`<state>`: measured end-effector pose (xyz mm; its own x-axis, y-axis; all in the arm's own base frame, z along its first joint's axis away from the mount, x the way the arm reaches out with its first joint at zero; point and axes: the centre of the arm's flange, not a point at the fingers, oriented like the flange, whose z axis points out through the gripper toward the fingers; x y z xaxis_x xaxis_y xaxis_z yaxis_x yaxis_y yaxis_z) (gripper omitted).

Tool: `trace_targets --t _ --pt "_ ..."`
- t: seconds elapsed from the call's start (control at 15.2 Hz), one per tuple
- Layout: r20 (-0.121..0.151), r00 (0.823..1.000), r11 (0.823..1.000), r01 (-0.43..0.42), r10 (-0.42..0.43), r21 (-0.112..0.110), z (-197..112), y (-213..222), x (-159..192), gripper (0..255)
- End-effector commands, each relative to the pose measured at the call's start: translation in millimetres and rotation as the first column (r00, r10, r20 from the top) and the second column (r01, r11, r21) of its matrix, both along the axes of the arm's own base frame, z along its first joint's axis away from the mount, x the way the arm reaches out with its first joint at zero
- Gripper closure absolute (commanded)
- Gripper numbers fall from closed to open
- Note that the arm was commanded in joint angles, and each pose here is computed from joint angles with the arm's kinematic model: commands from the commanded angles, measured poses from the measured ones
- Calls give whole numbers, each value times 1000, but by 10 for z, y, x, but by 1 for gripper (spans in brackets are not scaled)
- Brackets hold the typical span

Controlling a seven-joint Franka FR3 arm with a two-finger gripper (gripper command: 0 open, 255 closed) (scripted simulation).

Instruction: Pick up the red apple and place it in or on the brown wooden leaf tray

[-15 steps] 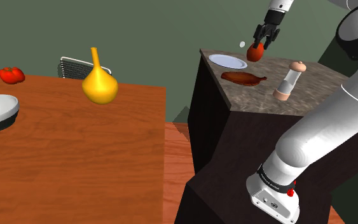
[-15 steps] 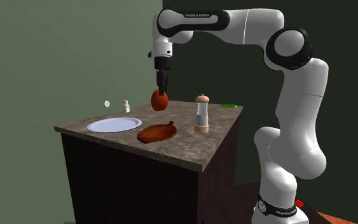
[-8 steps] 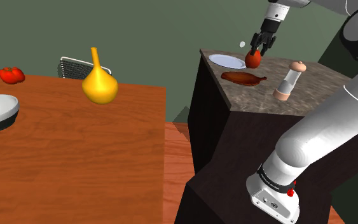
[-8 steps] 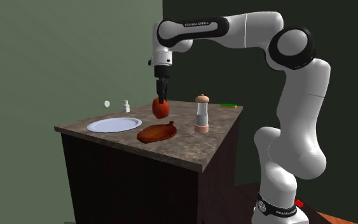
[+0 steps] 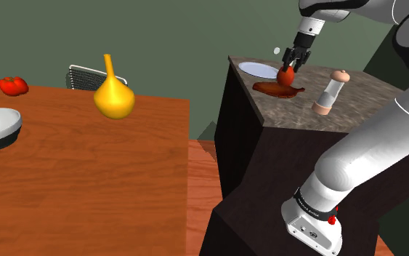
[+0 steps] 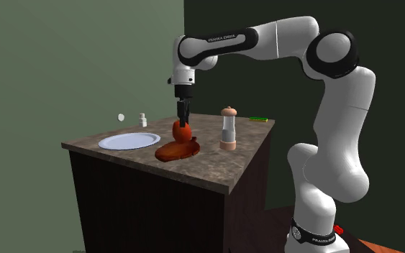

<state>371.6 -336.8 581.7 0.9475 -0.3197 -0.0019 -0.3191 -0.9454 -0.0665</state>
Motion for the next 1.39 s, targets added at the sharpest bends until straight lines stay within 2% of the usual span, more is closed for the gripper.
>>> trace_targets --t 0.0,0.53,0.59,0.92,1.19,1.32 --pt "0 1000 1000 0 0 0 -140 -1 -10 255" --pt "0 1000 1000 0 0 0 -140 -1 -10 255" --pt "0 1000 1000 0 0 0 -140 -1 -10 0" --pt "0 1000 1000 0 0 0 -140 -1 -10 0" --pt "0 1000 1000 0 0 0 359 -33 -20 0" --pt "0 1000 1000 0 0 0 359 -32 -20 0"
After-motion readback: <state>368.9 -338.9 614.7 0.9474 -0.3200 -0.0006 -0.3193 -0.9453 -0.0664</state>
